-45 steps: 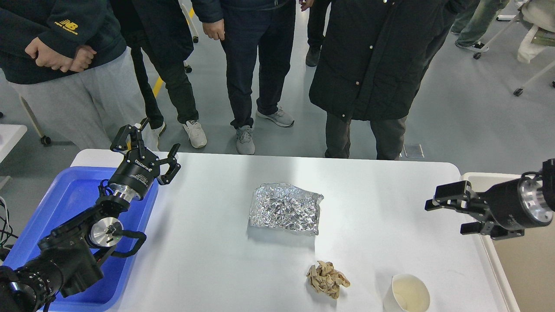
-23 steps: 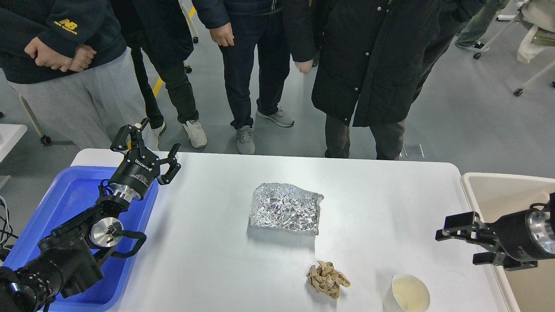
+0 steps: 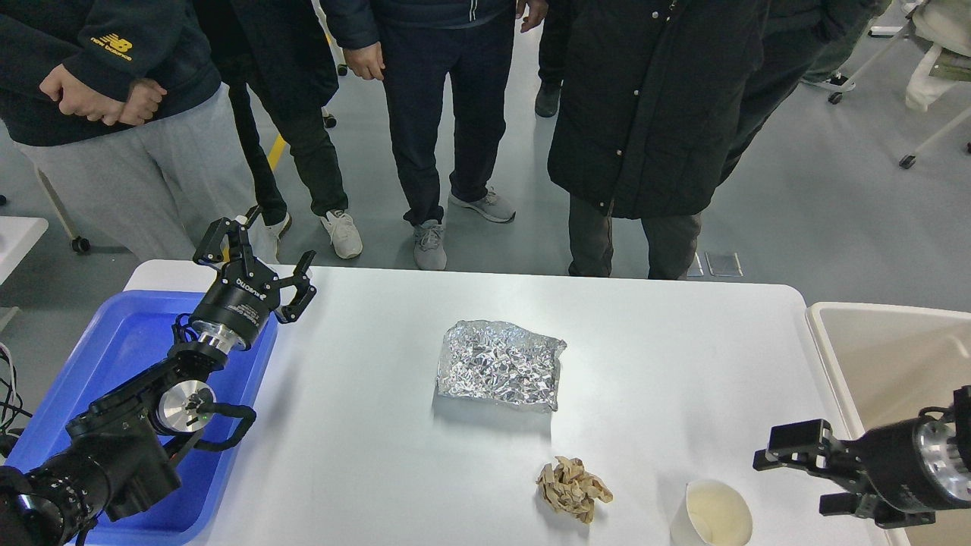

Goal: Tidy desktop
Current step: 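Lower the right gripper toward the small white paper cup, then close the right gripper around the white paper cup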

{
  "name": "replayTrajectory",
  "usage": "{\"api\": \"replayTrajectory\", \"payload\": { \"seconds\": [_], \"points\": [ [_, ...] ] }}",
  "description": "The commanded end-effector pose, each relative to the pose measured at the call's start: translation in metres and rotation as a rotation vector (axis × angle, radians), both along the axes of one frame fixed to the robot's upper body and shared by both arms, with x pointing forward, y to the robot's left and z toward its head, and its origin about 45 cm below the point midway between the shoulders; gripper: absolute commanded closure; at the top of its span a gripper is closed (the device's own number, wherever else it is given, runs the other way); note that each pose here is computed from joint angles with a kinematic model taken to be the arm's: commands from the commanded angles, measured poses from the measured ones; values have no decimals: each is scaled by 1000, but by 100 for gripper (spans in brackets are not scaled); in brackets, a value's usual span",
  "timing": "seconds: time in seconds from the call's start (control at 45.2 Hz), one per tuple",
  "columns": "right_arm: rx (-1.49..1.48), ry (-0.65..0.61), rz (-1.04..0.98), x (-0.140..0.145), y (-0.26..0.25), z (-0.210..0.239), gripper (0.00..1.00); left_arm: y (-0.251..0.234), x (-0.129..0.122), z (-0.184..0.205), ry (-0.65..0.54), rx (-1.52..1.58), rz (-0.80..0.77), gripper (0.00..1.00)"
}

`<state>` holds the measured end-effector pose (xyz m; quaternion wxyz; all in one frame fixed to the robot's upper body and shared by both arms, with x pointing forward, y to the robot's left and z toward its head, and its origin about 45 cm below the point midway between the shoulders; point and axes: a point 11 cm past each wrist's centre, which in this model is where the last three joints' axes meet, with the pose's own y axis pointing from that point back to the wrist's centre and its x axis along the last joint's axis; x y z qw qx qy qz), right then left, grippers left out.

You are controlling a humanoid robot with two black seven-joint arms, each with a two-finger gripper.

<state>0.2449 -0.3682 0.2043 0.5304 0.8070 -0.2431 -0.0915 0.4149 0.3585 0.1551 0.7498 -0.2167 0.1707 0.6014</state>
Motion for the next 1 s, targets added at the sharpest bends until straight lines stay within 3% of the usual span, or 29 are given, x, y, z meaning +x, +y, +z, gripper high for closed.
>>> {"api": "replayTrajectory", "payload": {
  "seconds": [0.0,0.974],
  "points": [
    [10,15,-13,-11,5,-10,0,0,0,0,0,0,0,0],
    [56,44,8,-12,40,-57,0,0,0,0,0,0,0,0]
  ]
}}
